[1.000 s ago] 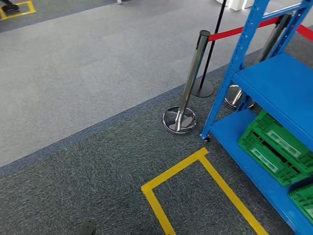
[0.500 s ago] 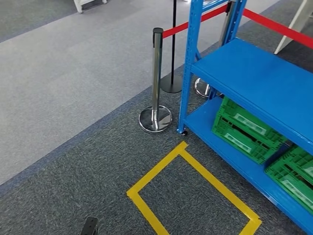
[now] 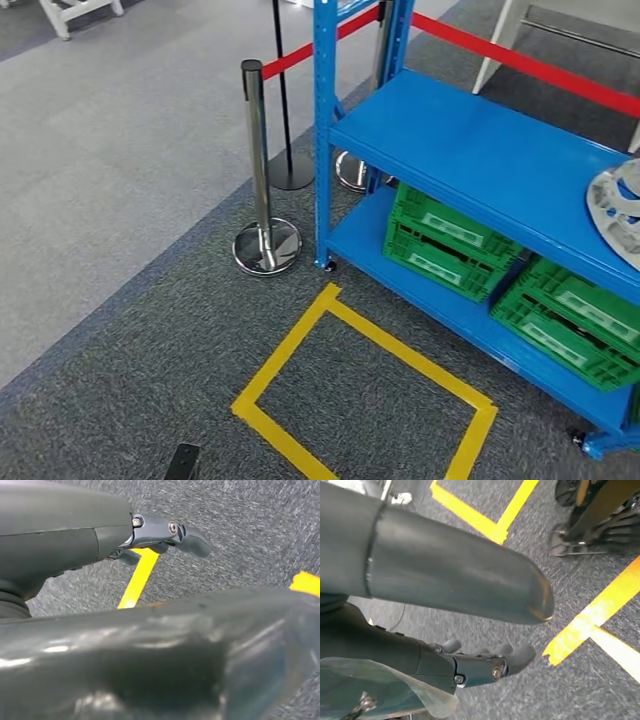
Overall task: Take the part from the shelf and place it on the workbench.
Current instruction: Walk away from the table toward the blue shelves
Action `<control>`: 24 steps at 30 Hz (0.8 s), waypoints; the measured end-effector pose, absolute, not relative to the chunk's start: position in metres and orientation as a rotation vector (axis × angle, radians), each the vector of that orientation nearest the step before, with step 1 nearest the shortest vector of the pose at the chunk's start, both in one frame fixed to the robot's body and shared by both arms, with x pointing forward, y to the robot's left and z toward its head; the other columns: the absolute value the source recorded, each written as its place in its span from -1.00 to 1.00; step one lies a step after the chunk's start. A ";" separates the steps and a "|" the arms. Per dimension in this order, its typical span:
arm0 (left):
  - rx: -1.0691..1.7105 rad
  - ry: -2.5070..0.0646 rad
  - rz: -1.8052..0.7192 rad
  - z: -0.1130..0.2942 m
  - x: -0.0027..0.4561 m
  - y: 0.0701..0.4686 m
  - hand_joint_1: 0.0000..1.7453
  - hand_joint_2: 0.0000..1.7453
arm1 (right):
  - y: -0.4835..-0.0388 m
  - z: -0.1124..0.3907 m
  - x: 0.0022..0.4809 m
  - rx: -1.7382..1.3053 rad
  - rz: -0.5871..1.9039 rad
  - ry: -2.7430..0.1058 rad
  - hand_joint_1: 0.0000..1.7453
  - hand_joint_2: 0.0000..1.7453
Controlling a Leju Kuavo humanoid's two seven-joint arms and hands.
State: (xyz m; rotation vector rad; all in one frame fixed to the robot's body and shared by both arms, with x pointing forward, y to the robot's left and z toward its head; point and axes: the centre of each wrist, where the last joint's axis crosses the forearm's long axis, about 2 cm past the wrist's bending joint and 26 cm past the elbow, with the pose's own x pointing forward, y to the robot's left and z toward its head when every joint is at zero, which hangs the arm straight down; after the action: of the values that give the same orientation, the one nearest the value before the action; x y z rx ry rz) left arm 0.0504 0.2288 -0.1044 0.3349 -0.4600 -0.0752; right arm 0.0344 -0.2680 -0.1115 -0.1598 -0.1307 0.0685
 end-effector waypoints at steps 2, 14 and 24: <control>0.336 -0.458 -0.074 -0.104 0.050 0.228 -1.00 -1.00 | -0.268 -0.112 0.033 -0.161 0.067 -0.127 -1.00 -1.00; 0.339 -0.457 -0.067 -0.104 0.054 0.227 -1.00 -1.00 | -0.270 -0.112 0.034 -0.160 0.059 -0.122 -1.00 -1.00; 0.346 -0.456 -0.063 -0.104 0.055 0.227 -1.00 -1.00 | -0.265 -0.112 0.031 -0.107 0.102 -0.084 -1.00 -1.00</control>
State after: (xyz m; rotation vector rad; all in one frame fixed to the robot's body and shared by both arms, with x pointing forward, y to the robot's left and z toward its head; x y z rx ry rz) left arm 0.0549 0.2274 -0.1035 0.3455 -0.4560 -0.0627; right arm 0.0314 -0.2653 -0.1119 -0.1066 -0.0837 0.1019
